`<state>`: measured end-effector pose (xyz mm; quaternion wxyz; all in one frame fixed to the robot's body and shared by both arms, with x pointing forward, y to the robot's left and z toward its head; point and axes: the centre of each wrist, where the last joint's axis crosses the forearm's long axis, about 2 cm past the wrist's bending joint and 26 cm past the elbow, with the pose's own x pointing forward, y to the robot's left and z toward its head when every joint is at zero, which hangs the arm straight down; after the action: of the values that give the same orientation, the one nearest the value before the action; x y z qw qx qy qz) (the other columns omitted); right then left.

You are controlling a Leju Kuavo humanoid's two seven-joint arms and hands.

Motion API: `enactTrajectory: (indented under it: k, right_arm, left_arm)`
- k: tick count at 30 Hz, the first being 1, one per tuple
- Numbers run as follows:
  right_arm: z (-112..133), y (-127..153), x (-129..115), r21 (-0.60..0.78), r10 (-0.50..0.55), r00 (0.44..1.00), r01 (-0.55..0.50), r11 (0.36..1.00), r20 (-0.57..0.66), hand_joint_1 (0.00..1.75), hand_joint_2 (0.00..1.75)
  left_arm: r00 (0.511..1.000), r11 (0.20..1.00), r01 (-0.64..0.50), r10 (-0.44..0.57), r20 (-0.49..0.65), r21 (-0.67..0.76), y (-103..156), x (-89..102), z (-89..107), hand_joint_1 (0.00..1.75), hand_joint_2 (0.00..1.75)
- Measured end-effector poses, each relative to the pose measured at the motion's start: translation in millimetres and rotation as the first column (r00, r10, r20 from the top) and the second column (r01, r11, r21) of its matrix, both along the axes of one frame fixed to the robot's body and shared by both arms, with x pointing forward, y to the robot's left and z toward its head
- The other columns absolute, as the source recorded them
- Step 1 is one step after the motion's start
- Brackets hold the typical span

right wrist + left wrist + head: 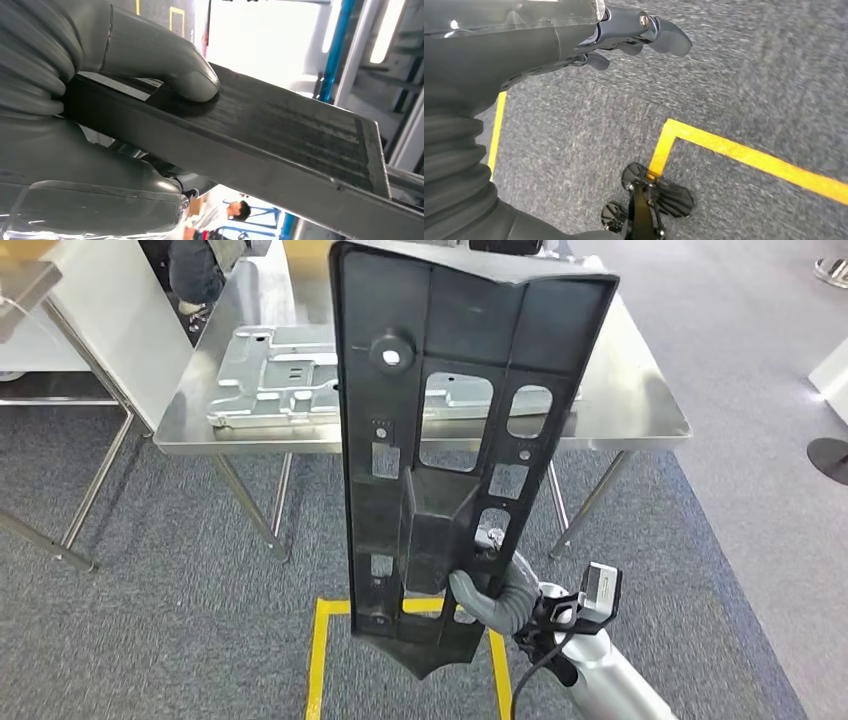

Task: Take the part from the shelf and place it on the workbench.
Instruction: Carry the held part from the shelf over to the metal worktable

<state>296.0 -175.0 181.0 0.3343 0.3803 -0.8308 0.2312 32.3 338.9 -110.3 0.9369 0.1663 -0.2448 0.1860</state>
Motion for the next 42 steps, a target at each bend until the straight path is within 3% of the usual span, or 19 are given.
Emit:
enactTrajectory:
  k: [18, 30, 42]
  right_arm:
    - [-21, -38, -7, -0.087, -0.13, 0.99, 0.125, 0.988, -0.056, 1.75, 1.75]
    - [-22, -38, -7, -0.101, -0.037, 0.999, 0.037, 0.994, 0.0, 1.75, 1.75]
    - [4, -24, -8, -0.083, 0.131, 0.99, -0.127, 0.988, 0.044, 1.75, 1.75]
  left_arm:
    - [0.998, 0.997, 0.06, -0.06, -0.007, -0.041, -14, 4.2, -0.7, 0.0, 1.75]
    - [0.997, 0.997, 0.073, -0.073, -0.006, -0.032, -9, 6.8, -0.1, 0.0, 1.75]
    - [0.998, 0.998, 0.061, -0.061, 0.013, -0.034, -9, 6.7, -0.1, 0.0, 1.75]
